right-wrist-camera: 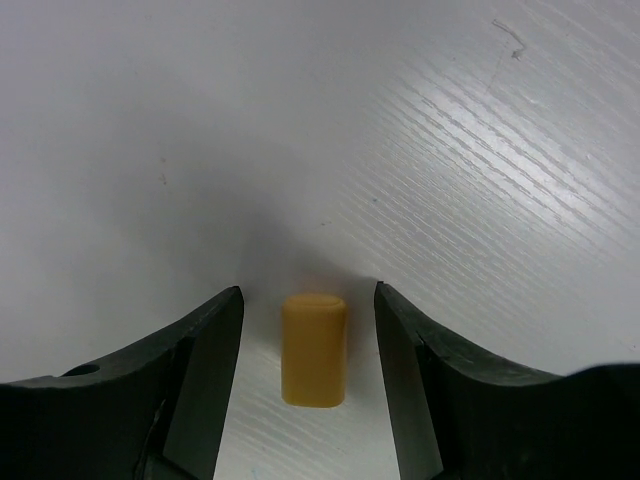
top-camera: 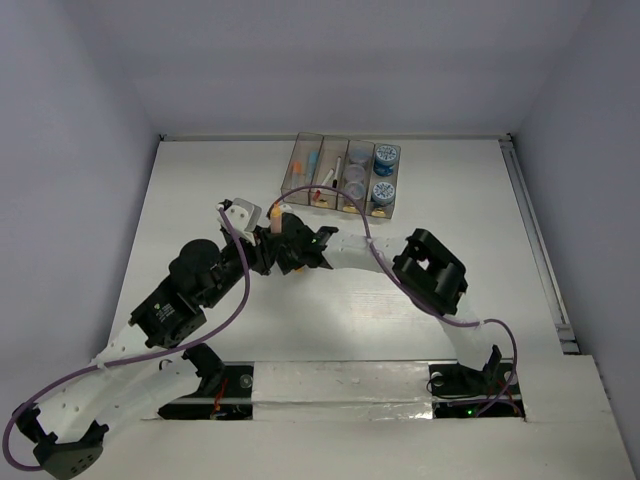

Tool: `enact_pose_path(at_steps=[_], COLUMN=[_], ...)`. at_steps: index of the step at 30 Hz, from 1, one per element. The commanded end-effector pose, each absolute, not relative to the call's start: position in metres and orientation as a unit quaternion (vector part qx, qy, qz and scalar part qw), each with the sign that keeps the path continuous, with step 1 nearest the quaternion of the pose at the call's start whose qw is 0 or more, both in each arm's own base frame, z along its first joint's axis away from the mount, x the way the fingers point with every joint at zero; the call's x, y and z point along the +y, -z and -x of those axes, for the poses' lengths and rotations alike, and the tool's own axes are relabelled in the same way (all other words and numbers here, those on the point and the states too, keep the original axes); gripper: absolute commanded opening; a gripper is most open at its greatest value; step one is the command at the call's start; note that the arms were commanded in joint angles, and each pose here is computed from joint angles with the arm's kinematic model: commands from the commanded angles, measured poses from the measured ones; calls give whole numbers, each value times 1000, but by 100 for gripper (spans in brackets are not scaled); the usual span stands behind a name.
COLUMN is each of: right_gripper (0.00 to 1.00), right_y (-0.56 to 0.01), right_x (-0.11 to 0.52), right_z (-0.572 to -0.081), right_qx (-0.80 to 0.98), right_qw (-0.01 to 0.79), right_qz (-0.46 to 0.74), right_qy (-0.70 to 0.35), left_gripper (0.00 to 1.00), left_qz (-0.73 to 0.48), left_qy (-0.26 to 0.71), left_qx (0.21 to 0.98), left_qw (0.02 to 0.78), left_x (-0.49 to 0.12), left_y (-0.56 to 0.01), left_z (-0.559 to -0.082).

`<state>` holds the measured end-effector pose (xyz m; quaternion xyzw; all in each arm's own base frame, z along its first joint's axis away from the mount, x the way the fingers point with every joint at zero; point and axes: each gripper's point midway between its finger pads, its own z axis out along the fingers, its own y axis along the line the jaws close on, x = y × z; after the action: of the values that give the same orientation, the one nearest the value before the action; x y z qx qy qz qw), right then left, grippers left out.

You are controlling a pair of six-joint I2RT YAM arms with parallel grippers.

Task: Sort the stationery into containers
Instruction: Pick up the pen cap from the center of the board.

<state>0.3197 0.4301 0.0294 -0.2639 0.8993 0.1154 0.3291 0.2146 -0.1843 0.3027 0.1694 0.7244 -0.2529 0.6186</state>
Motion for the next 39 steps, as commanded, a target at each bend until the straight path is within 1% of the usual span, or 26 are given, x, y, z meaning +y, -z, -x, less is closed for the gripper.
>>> enact_pose_path(at_steps=[1,5,8,9,10,13,14,15,17,21,22,24,25,28,29,30,32,33,35,36,39], right_gripper=[60,56,43,33,28,15,12,7,1,0,0,0,0,0,0,0,0,0,0,0,0], right_y=[0,6,9,9,9,2,2,-3,-10,-42,-68,-93,-118,-151,-178,-192,-209,-236,-257,-280,-311], right_x=[403,400,399,399,400,402,401,403,404,408,411,411,409,396,387,383,376,368,361,357,346], right_z=[-307,-305,-304,-305,-305,-305,-304,-305,-307,-312,-313,-312,-311,-313,-316,-320,-317,-319,-318,-317,-316], right_qx=[913,914,915,915,916,915,915,914,913,903,896,887,877,860,849,841,831,815,800,784,756], right_qw=[286,281,274,275,277,285,285,291,299,339,360,382,405,446,468,482,498,521,541,558,590], right_qz=[286,293,295,293,290,283,282,279,274,253,242,230,215,176,156,142,127,108,92,79,49], right_qy=[-48,-29,-21,-22,-25,-36,-36,-41,-44,-73,-96,-121,-143,-172,-189,-200,-215,-230,-242,-259,-280], left_gripper=[0,0,0,0,0,0,0,0,0,0,0,0,0,0,0,0,0,0,0,0,0], left_qz=[-162,-162,-161,-161,-161,-161,-161,-161,-163,-165,-166,-166,-168,-179,-186,-189,-193,-200,-204,-204,-215], left_qy=[254,253,253,252,252,252,252,252,252,255,256,257,258,272,279,283,292,297,303,303,313], left_qx=[712,712,713,712,712,713,713,713,713,713,713,712,711,705,702,699,693,690,686,685,685], left_qw=[634,635,635,635,635,635,635,635,633,632,631,632,632,630,628,629,630,629,629,630,622], left_x=[-182,-182,-181,-181,-181,-181,-181,-181,-182,-183,-184,-184,-185,-190,-192,-193,-195,-197,-198,-199,-204], left_y=[-312,-312,-312,-312,-312,-312,-312,-312,-311,-310,-310,-311,-311,-313,-314,-315,-318,-319,-320,-321,-318], left_z=[-217,-217,-217,-217,-217,-217,-217,-217,-217,-216,-216,-216,-216,-212,-209,-208,-205,-203,-201,-201,-198])
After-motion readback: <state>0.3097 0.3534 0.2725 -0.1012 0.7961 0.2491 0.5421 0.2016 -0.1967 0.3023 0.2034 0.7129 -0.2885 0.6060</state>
